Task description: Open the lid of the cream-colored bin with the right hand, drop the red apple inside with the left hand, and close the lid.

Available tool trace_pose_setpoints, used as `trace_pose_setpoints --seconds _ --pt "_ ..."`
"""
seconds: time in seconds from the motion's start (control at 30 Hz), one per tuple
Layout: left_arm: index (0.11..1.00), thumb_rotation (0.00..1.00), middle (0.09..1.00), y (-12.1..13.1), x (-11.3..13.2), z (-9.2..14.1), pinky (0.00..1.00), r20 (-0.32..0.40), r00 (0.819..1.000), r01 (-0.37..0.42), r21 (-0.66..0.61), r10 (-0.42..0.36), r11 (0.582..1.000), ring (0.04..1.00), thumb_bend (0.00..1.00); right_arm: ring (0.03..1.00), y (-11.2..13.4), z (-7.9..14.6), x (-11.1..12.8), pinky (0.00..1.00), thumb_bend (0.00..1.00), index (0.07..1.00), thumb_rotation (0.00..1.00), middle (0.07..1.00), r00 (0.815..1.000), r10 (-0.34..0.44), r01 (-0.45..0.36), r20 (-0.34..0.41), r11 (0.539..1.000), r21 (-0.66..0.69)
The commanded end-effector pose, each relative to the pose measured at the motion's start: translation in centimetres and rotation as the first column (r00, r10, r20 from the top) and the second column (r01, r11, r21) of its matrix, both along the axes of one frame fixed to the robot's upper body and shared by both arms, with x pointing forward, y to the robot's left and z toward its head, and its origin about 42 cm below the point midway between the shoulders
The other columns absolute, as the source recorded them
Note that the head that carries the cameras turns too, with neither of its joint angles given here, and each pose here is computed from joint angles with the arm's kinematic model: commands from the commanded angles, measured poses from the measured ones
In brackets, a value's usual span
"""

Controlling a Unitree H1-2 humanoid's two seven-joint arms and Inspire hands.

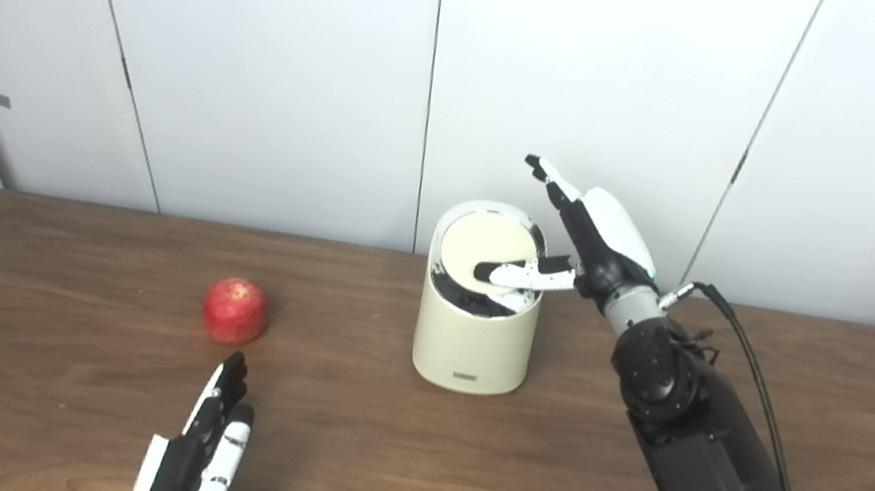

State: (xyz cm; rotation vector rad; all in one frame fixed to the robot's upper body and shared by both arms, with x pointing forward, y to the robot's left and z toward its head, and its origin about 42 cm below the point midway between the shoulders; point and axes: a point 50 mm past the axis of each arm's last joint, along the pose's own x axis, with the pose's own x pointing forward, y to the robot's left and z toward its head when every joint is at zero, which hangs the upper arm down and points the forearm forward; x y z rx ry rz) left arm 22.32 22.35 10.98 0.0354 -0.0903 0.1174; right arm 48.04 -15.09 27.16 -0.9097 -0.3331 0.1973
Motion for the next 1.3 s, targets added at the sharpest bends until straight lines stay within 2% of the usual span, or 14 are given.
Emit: trace_pose_setpoints --seconds 0.0,0.2,0.37,0.5,0.6,0.67,0.77,0.87,1.13,1.2,1.27 --pt "1.000 0.74 0.985 -0.9 -0.1 -0.6 1.00 -0.013 1.000 0.001 -0.027 -0.001 1.000 0.982 0.29 0.953 -0.6 1.8 0.7 0.92 0.94 0.951 0.30 0.940 0.999 -0.011 0.013 0.050 0.999 -0.044" --pt "1.000 0.71 0.989 -0.9 -0.2 -0.6 1.00 -0.017 1.000 0.005 -0.017 -0.006 1.000 0.983 0.32 0.953 -1.0 1.8 0.7 0.92 0.95 0.955 0.31 0.942 0.999 -0.019 0.021 0.040 0.998 -0.056" --pt "1.000 0.69 0.988 -0.9 -0.2 -0.6 1.00 -0.018 1.000 0.003 -0.027 -0.004 1.000 0.987 0.34 0.944 -1.0 1.7 0.5 0.88 0.92 0.956 0.34 0.939 1.000 -0.014 0.014 0.028 1.000 -0.005" --pt "1.000 0.69 0.989 -0.9 -0.2 -0.6 1.00 -0.018 1.000 0.006 -0.017 -0.007 1.000 0.988 0.34 0.925 -1.1 1.8 0.0 0.87 0.89 0.949 0.35 0.933 1.000 -0.016 0.014 0.011 0.993 0.115" --pt "1.000 0.69 0.991 -0.9 -0.2 -0.6 1.00 -0.019 1.000 0.007 -0.023 -0.008 1.000 0.990 0.34 0.929 -1.5 1.7 -0.7 0.85 0.87 0.954 0.38 0.945 0.998 -0.008 0.023 -0.055 0.962 0.273" --pt "1.000 0.69 0.989 -0.8 -0.1 -0.7 1.00 -0.019 1.000 0.005 -0.036 -0.006 0.999 0.989 0.33 0.947 -1.8 1.8 -1.4 0.88 0.84 0.952 0.43 0.949 0.995 0.007 0.031 -0.099 0.927 0.374" --pt "1.000 0.69 0.987 -0.7 0.0 -0.7 1.00 -0.020 1.000 -0.001 -0.062 -0.001 0.998 0.987 0.33 0.930 -2.7 1.4 -2.8 0.85 0.80 0.937 0.54 0.934 0.990 0.031 0.041 -0.138 0.871 0.490" --pt "0.999 0.68 0.981 -0.7 0.0 -0.8 1.00 -0.020 1.000 -0.003 -0.056 0.002 0.998 0.971 0.32 0.932 -3.7 0.6 -4.1 0.86 0.74 0.923 0.55 0.949 0.986 0.045 0.053 -0.159 0.824 0.564" --pt "1.000 0.68 0.989 -0.1 0.3 -0.8 1.00 -0.023 1.000 -0.002 -0.057 0.000 0.998 0.983 0.29 0.928 -7.9 -3.4 -8.7 0.91 0.71 0.931 0.62 0.937 0.986 -0.004 0.088 -0.164 0.857 0.508" --pt "1.000 0.67 0.991 0.1 0.3 -0.7 1.00 -0.019 1.000 0.000 -0.060 -0.002 0.998 0.989 0.27 0.935 -8.7 -4.2 -9.9 0.92 0.71 0.932 0.67 0.938 0.987 -0.001 0.085 -0.162 0.857 0.509" --pt "1.000 0.65 0.994 0.2 0.4 -0.7 1.00 -0.015 1.000 0.000 -0.062 -0.001 0.998 0.994 0.28 0.952 -9.3 -4.9 -11.2 0.96 0.64 0.944 0.77 0.946 0.985 0.030 0.068 -0.169 0.837 0.543"
